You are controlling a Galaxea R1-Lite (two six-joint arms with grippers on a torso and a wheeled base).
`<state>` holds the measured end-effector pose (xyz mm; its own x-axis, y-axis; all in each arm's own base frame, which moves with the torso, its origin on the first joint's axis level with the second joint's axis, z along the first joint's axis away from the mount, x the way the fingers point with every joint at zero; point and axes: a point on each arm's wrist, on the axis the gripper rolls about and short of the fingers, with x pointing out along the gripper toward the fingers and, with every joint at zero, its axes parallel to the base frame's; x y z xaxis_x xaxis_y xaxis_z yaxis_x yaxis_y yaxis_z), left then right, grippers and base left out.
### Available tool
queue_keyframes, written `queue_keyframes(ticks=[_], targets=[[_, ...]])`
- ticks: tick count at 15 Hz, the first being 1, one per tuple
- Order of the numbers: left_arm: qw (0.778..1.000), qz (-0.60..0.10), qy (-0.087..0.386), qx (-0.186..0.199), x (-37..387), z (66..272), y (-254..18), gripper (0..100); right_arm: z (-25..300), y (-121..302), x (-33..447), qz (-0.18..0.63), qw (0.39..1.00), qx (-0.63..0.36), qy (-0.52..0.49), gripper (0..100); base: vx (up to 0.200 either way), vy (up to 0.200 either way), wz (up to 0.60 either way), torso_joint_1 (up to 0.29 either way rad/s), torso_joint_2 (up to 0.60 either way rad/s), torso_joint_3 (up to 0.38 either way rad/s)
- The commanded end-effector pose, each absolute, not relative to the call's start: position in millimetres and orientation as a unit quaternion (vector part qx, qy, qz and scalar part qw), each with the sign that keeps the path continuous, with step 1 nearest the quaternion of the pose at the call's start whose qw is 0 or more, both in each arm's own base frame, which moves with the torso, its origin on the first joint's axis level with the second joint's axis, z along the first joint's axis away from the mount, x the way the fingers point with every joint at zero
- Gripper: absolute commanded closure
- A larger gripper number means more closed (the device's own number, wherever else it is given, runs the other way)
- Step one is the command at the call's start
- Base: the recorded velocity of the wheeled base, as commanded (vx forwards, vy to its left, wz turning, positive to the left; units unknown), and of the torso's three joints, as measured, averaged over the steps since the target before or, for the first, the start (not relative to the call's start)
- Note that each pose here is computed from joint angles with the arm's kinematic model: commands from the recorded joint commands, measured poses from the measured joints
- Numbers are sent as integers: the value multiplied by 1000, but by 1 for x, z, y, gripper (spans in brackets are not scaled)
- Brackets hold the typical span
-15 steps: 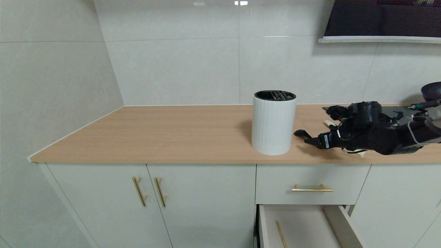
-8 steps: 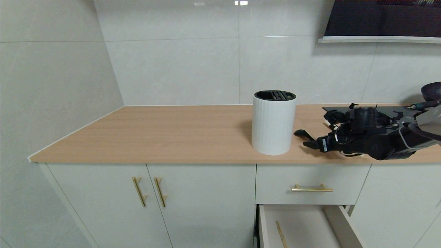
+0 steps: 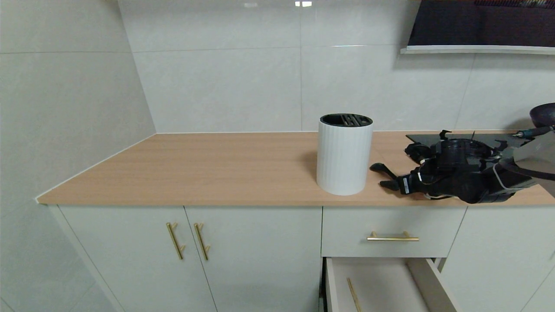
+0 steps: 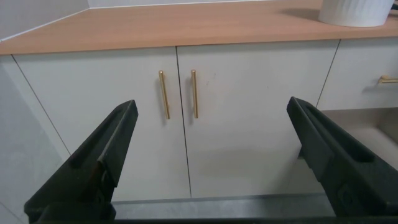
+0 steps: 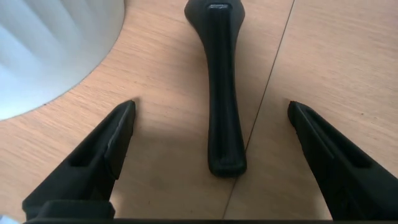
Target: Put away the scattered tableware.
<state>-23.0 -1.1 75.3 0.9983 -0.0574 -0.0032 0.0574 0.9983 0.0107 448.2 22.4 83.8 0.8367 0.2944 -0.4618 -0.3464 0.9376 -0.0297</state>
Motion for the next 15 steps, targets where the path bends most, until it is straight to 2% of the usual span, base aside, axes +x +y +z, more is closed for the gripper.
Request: queue_keyframes(ticks=[1, 11, 13, 15], targets=[[1000, -29, 2, 5, -23, 75, -1, 0, 83, 23, 450, 168, 957, -56, 231, 100, 0, 0, 0, 0, 0, 0], [1000, -28, 2, 5, -23, 75, -1, 0, 86, 27, 451, 147, 960, -61, 228, 100, 0, 0, 0, 0, 0, 0], [1000, -28, 2, 5, -23, 75, -1, 0, 95, 27, 450, 130, 964, -58, 224, 100, 0, 0, 0, 0, 0, 0], [1000, -28, 2, 6, -23, 75, -1, 0, 120, 32, 435, 94, 971, -18, 220, 100, 0, 0, 0, 0, 0, 0]])
